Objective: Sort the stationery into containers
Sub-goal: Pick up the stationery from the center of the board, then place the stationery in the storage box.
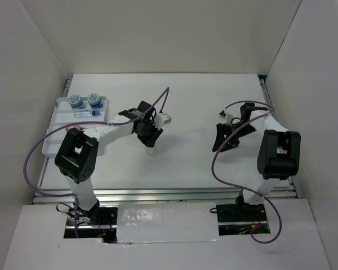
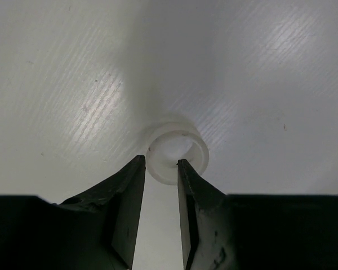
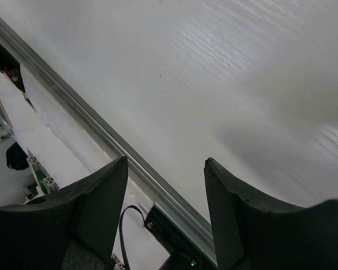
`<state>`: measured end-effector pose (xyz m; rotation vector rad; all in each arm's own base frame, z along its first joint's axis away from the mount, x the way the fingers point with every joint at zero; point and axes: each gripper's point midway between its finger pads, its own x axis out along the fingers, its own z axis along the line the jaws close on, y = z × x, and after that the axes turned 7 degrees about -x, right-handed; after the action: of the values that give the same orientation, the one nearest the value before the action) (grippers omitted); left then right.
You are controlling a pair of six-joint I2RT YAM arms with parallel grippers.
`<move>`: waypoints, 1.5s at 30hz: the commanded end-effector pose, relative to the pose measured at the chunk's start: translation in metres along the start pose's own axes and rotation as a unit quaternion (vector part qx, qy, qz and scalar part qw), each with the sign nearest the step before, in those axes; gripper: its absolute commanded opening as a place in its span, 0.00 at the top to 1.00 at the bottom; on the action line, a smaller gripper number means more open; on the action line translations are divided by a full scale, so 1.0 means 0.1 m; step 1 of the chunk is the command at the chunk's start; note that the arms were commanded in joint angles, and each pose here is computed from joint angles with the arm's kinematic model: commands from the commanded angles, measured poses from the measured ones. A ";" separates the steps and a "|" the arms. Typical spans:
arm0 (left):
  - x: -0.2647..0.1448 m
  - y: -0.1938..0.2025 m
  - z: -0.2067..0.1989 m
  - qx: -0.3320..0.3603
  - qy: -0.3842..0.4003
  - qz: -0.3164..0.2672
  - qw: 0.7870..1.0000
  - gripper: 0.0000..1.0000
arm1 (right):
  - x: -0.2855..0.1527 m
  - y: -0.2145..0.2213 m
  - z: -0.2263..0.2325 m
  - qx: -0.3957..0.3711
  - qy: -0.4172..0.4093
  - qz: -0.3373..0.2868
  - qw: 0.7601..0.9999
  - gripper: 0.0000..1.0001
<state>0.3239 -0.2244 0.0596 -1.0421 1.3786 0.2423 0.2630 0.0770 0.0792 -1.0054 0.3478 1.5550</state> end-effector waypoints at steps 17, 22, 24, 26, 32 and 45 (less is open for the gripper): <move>0.29 0.24 0.17 0.001 -0.028 0.050 0.998 0.59 | -0.06 -0.03 0.06 -0.025 -0.006 -0.019 1.000 0.36; 0.31 0.31 0.19 0.001 -0.024 0.054 0.998 0.63 | -0.07 -0.04 0.06 -0.025 -0.003 -0.020 0.999 0.36; 0.30 0.37 0.16 -0.003 -0.019 0.056 0.998 0.68 | -0.07 -0.04 0.07 -0.023 -0.006 -0.021 1.000 0.36; 0.27 0.40 0.15 -0.006 -0.017 0.054 0.998 0.76 | -0.07 -0.04 0.07 -0.023 -0.006 -0.022 0.999 0.36; -0.21 0.26 0.36 -0.065 -0.022 0.002 0.998 0.86 | -0.09 -0.05 0.11 -0.027 -0.006 -0.026 0.999 0.37; -1.68 1.04 1.71 -0.211 -0.124 -0.056 0.968 0.87 | 0.04 -0.09 0.28 -0.039 -0.026 -0.020 0.999 0.37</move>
<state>0.3482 0.0055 0.1338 -1.3860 0.9921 0.5483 0.2560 0.0931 0.0853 -1.0073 0.2902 1.5857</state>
